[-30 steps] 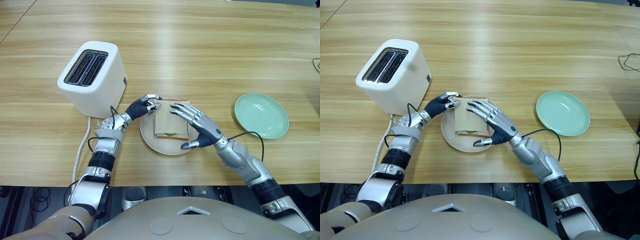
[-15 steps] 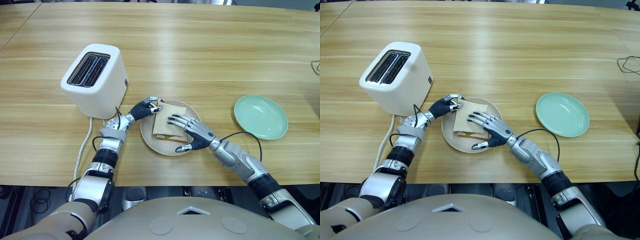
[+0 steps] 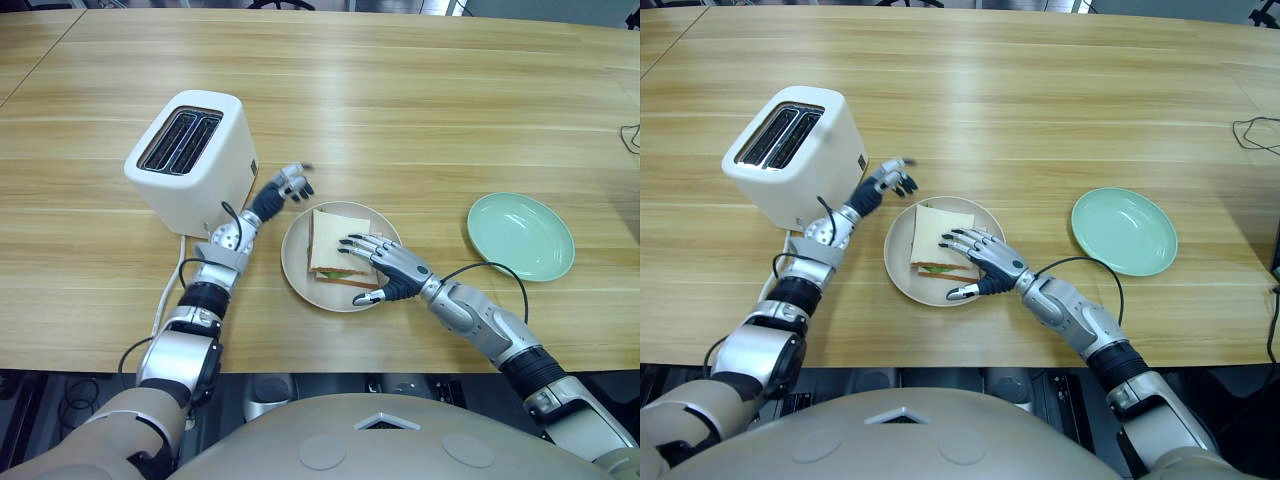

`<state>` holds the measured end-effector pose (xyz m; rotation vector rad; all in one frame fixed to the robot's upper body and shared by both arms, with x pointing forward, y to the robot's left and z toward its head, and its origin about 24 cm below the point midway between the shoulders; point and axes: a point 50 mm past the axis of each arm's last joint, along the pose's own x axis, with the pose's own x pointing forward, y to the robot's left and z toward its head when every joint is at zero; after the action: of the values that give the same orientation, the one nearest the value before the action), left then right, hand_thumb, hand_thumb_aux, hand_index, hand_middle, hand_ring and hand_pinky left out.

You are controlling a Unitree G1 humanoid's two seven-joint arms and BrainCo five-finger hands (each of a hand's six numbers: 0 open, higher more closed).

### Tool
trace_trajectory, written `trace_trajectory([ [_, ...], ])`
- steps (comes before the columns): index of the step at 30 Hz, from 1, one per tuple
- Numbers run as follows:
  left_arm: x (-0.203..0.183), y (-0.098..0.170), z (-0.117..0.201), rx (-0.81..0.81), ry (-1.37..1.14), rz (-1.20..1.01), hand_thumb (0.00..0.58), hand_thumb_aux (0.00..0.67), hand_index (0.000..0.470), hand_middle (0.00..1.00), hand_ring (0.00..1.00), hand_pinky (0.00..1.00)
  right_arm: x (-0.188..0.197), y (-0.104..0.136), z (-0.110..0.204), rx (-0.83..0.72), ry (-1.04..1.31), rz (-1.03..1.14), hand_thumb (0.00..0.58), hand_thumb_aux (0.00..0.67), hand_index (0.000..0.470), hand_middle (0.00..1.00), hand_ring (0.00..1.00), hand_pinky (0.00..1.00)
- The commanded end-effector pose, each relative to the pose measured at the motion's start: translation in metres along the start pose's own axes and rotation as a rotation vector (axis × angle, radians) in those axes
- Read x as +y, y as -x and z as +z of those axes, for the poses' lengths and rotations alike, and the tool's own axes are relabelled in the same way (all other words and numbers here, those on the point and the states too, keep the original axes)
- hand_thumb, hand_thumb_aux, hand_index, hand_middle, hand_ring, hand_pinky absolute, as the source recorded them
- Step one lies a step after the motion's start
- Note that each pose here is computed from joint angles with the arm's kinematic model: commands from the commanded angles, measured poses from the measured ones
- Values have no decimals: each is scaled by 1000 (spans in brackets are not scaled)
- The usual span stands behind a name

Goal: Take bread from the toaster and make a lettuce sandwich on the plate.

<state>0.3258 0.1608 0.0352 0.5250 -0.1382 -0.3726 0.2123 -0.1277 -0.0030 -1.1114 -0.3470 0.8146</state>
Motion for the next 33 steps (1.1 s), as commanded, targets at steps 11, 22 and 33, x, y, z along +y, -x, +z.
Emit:
trace_trajectory([
  [11, 11, 5, 35, -342, 135, 137, 0, 0, 0, 224, 224, 224, -16, 9, -10, 28, -89, -143, 0, 0, 0, 0, 0, 0],
  [22, 13, 44, 76, -754, 554, -143, 580, 670, 460, 1000, 1000, 1000, -82, 33, 28, -297, -373, -465, 0, 0, 0, 0, 0, 0],
  [33, -38, 123, 59, -685, 450, -1004, 580, 670, 460, 1000, 1000, 1000, -50, 50, 46, -424, -557, -100, 580, 670, 460, 1000, 1000, 1000],
])
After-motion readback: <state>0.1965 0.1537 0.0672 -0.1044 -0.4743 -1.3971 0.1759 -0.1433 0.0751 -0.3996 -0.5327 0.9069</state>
